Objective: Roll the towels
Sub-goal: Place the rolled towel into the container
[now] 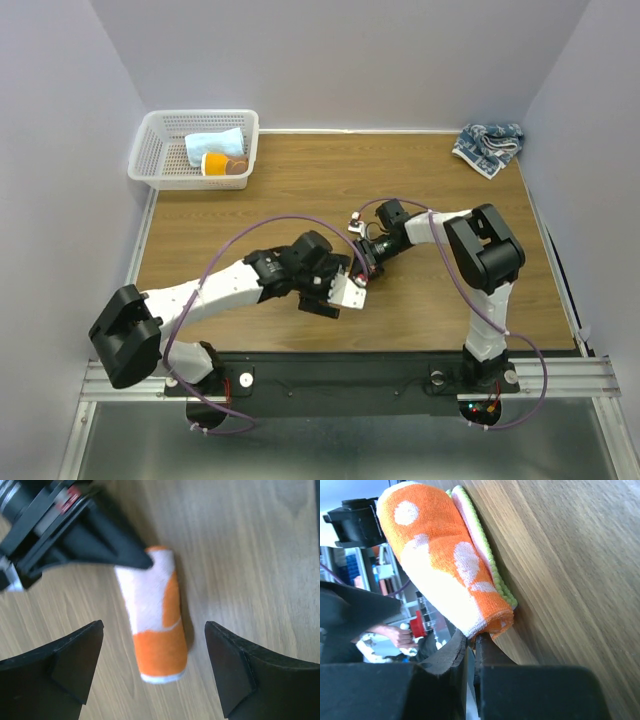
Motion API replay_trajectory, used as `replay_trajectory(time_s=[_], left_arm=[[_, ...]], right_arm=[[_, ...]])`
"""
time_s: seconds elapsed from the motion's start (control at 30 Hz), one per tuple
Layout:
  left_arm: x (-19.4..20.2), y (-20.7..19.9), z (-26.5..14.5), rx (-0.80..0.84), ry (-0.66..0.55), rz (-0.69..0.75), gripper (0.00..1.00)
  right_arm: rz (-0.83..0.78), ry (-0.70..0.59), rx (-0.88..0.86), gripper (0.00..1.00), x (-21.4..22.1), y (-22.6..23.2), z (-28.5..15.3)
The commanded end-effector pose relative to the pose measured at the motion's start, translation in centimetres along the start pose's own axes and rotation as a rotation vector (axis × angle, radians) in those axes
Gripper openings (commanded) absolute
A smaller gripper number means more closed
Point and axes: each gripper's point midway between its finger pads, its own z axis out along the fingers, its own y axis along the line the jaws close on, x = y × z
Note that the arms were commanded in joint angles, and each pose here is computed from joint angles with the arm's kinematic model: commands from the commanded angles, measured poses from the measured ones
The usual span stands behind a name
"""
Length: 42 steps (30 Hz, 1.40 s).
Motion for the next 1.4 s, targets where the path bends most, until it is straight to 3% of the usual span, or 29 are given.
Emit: replay_trajectory(time_s=[0.0,0.33,0.53,0.7,0.8,0.83,0.9,1.03,1.13,1.27,1.37], left_arm=[[1.1,-0.4,1.3,-0.044,0.093,0.141,0.94],[2.6,0.7,3.8,-0.085,0.180,0.313,0.94],[4.9,-0.6,5.3,-0.045,0.233,0.344,0.86],[6.6,-2.0,6.6,0.004,0.262,0.359,0.70],[6.6,-1.8,7.0,0.004,0.263,0.344,0.55],[6.5,-1.5,7.0,0.001,0.251,0.320,0.45],[6.8,-1.6,7.0,0.024,0.253,0.276,0.37],[5.9,-0.3,6.2,0.069,0.205,0.120,0.20],[6.5,0.8,4.9,0.095,0.195,-0.041,0.14],[5.0,4.1,3.1,0.092,0.101,-0.323,0.01],[5.4,7.7,1.1,0.066,0.046,-0.492,0.00]], right_arm=[[0.012,0.004,-0.019,0.01,-0.9,-0.1,0.5],[0.136,0.014,-0.062,0.01,-1.0,-2.0,0.6],[0.192,0.015,-0.105,0.01,-1.0,-2.4,0.3],[0.207,0.015,-0.118,0.01,-1.0,-2.6,0.2],[0.196,0.013,-0.123,0.01,-1.1,-2.2,0.1],[0.188,0.012,-0.125,0.01,-1.1,-2.0,0.0],[0.158,-0.005,-0.114,0.10,-1.5,-1.3,-0.5],[0.104,-0.078,-0.082,0.72,-2.9,-0.4,-2.7],[0.089,-0.170,-0.062,1.00,-4.3,-0.4,-5.8],[0.041,-0.321,-0.030,1.00,-6.1,0.8,-11.3],[0.021,-0.382,-0.025,1.00,-6.4,1.6,-13.8]])
